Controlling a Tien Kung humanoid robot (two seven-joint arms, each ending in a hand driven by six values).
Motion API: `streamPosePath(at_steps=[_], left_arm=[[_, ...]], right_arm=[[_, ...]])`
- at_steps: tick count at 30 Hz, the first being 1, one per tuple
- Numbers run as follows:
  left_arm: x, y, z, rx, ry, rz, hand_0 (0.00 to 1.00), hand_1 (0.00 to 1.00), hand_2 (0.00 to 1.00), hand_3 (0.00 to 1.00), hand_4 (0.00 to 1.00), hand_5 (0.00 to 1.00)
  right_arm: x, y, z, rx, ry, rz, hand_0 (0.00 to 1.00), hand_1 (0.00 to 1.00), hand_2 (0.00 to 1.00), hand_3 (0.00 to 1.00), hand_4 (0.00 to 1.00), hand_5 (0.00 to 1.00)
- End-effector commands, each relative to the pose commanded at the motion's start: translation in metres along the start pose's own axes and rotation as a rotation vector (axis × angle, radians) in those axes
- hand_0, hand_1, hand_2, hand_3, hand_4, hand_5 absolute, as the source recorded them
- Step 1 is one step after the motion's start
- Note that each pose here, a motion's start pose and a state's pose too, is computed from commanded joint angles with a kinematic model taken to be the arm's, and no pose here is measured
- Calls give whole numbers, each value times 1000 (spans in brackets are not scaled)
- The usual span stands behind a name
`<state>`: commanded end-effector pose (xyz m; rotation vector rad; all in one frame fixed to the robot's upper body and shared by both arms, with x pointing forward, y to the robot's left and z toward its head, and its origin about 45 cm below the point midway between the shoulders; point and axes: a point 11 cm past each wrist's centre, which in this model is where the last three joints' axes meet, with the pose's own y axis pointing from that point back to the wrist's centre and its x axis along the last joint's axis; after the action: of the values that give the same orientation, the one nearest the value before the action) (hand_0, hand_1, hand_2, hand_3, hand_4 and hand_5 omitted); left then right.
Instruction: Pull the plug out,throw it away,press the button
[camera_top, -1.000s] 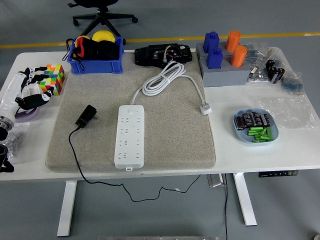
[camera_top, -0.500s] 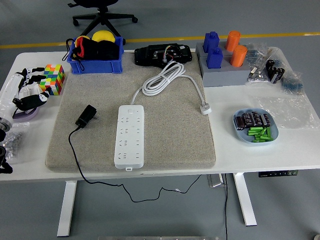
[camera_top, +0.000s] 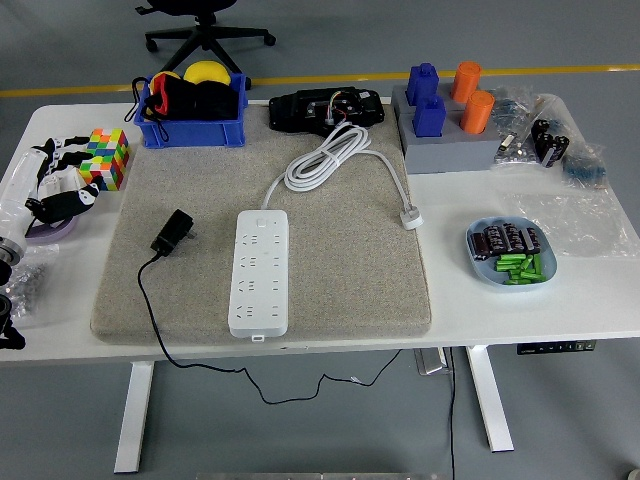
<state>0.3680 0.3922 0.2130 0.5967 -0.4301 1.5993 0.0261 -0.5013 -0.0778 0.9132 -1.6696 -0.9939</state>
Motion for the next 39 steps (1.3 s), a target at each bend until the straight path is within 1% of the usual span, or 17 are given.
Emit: streamPosePath(at_steps=[13, 26, 39], left_arm=[[-7, 1, 0, 1, 0, -18, 794, 740, 710, 794, 634, 2], [-8, 1, 1, -3, 3, -21, 789, 731, 704, 793, 634, 2], [-6, 0, 3, -11, 1, -13, 786, 725, 701, 792, 632, 2]], right_arm=[[0, 0, 1, -1, -5, 1, 727, 680, 659, 645, 744, 608], [-1, 0, 0, 1, -6, 0, 727, 680, 659, 645, 743, 607], [-1, 0, -1, 3, -8, 0, 726, 680, 658, 646, 745, 608]])
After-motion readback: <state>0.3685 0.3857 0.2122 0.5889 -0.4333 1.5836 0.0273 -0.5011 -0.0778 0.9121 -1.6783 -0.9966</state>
